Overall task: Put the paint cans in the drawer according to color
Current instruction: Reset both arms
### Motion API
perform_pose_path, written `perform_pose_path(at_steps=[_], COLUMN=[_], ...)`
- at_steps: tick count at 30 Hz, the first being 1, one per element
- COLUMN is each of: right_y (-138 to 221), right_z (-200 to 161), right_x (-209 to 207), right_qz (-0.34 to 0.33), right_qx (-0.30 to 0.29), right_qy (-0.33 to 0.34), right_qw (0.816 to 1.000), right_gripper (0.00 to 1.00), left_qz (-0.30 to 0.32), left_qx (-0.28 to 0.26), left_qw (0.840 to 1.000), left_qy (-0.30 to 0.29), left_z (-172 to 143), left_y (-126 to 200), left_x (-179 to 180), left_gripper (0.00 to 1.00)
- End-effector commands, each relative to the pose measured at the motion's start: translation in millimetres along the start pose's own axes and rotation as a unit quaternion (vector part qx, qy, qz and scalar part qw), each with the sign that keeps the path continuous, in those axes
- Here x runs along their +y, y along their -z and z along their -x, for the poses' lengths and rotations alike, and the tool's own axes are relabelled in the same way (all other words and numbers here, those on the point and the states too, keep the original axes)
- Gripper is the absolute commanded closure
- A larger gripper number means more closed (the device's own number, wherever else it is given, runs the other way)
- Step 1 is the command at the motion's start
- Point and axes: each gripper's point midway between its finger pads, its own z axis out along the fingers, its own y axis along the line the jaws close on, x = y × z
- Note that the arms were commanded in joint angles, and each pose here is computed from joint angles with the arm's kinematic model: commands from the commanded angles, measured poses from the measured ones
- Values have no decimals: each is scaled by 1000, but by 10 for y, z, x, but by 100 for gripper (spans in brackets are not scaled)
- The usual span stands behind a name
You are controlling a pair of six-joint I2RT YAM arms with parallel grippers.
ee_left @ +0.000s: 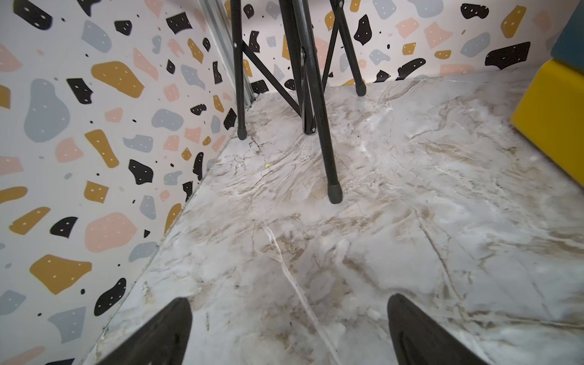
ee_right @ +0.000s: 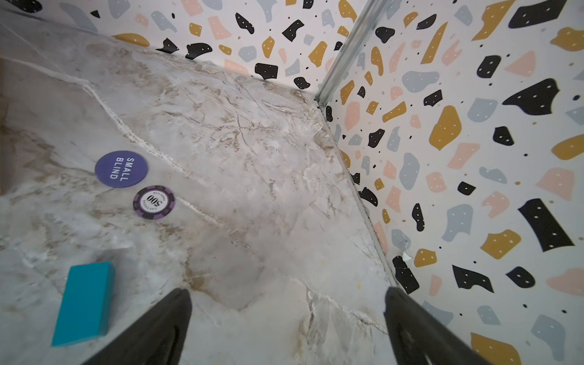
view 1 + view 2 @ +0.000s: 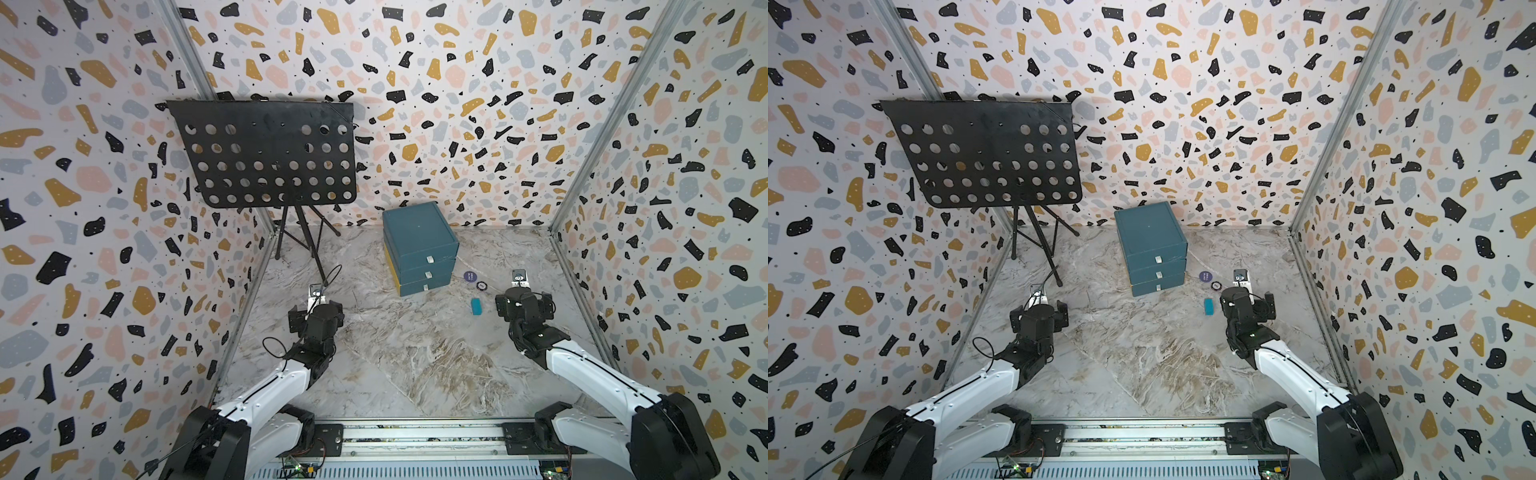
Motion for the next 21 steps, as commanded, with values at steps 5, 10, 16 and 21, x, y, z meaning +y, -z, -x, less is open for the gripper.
perform_pose_path(at_steps=[5,10,16,21], right_y=[-300,-452,-463,-582], right_z=[-97,-234,-195,-327], right_x=[66,165,118,34], right_qz=[8,18,10,20], right_qx=[-29,-36,-66,-64], right_qy=[-20,-23,-12,-51], right_qw=[999,999,998,996], right_gripper=[0,0,0,0], left_qz=[-26,-44,-82,-86], left_qx=[-96,-77,-41,-32], left_qw=[995,996,996,996], left_qy=[-19,-25,21,22], left_z=[175,141,33,13], left_y=[-136,-292,-581,-556], left_x=[-191,-266,-219,-214], left_gripper=[0,0,0,0])
